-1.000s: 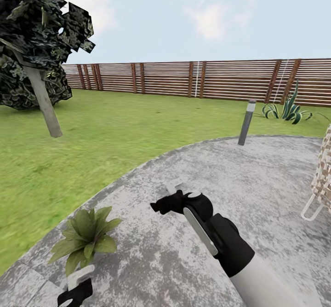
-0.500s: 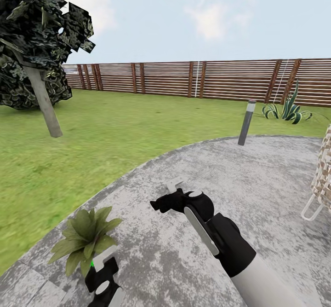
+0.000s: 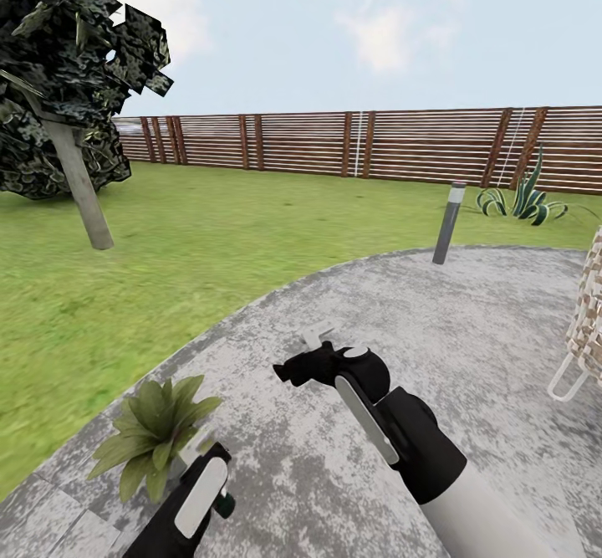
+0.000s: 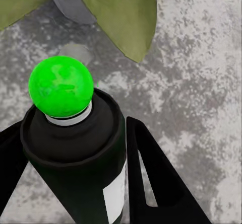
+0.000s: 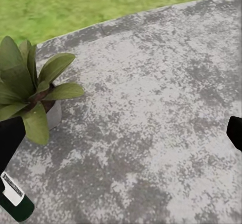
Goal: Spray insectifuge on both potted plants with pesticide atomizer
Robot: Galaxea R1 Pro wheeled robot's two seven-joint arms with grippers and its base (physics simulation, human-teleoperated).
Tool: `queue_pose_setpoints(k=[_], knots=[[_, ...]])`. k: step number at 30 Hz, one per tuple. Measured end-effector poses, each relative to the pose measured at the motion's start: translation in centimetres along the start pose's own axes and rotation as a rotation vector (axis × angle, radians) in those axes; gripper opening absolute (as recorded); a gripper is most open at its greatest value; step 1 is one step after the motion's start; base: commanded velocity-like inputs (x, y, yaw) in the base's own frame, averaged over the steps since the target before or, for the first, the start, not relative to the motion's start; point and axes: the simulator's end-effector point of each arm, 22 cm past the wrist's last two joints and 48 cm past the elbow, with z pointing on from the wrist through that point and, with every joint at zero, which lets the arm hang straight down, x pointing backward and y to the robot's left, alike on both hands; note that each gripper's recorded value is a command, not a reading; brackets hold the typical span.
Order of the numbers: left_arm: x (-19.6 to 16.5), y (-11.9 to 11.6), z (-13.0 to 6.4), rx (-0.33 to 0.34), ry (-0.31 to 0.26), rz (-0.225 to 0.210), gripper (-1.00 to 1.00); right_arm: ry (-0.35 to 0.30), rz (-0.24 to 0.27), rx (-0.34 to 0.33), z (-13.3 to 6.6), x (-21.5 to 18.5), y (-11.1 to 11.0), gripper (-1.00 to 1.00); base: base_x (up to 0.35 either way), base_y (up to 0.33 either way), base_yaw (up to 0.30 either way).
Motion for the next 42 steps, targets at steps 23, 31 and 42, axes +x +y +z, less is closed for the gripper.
queue_pose_setpoints(k=[23,31,42], knots=[[-9.6,-3.4,-5.4,-0.04,-0.242,-0.157,-1.0,-0.008,-0.007,0.0,-0.3,-0.2,0.1,1.0,0.0,0.0,0.0],[-8.4,-0.6,-2.0,-0.053,-0.076,-0.146,-1.0,-0.009,-0.007,0.0,-0.3,-0.2,0.1,1.0,0.0,0.0,0.0],[-8.7,3.1,0.2,-0.112,-0.03,-0.265,-1.0,-0.011,-0.008,-0.001,-0.4,-0.3,0.1,1.0,0.0,0.0,0.0]])
